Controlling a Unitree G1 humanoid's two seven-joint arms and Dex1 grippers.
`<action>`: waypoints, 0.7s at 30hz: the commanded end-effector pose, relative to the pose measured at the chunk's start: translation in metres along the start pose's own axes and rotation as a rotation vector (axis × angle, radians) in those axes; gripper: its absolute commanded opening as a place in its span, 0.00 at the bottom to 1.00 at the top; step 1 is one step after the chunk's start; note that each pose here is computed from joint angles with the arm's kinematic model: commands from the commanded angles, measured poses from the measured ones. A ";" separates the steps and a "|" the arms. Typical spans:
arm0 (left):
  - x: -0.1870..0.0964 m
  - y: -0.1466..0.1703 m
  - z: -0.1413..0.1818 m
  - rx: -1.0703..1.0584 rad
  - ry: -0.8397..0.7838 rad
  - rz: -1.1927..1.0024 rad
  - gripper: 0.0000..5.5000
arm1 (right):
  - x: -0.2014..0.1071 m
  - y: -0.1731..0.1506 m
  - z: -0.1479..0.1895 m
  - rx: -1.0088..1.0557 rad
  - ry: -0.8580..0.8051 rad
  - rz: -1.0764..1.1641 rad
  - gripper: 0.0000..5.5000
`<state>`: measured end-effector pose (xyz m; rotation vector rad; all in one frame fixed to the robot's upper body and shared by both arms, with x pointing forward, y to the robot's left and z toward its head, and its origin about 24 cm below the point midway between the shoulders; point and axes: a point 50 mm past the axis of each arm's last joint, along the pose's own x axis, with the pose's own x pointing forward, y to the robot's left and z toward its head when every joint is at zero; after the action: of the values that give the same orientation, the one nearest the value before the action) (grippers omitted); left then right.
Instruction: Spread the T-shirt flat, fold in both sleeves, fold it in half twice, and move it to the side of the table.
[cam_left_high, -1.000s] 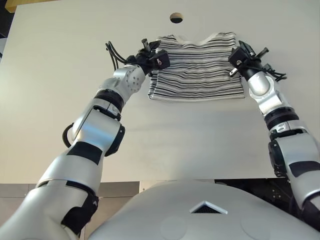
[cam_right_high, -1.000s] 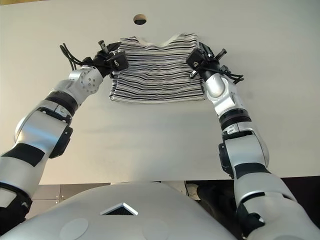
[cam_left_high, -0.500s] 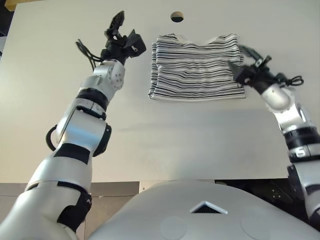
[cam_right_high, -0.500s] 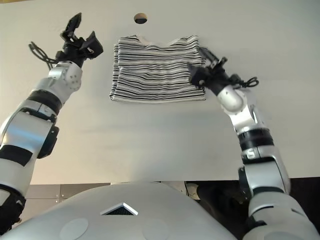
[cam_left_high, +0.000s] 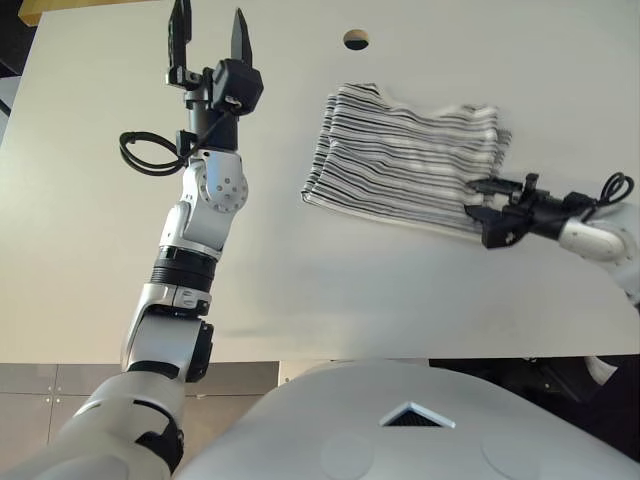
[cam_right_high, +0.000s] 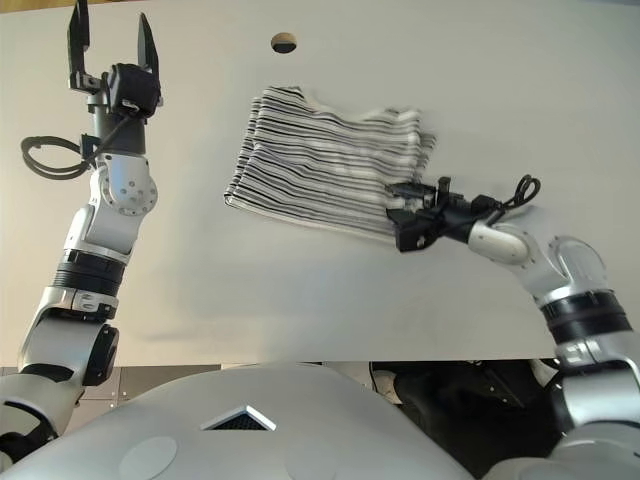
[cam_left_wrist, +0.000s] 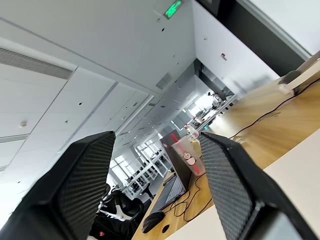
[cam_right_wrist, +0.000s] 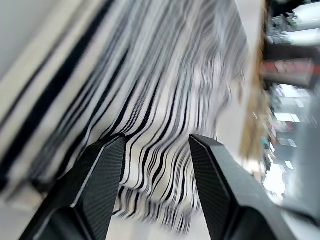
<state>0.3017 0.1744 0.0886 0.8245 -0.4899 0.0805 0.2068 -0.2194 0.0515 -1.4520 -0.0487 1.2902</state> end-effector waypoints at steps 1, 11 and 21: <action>-0.005 -0.002 0.005 -0.004 0.002 -0.031 0.56 | 0.022 0.025 0.061 -0.039 -0.252 0.169 0.43; -0.009 0.001 -0.012 0.011 0.071 -0.010 0.56 | 0.119 -0.026 0.167 -0.066 -0.601 -0.119 0.43; 0.000 0.001 0.001 -0.035 0.004 -0.032 0.56 | 0.076 -0.080 0.096 0.040 -0.339 -0.388 0.43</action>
<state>0.2983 0.1780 0.0806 0.8189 -0.4427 0.0566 0.1980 -0.0787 0.0819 -1.0816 -0.5215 1.2561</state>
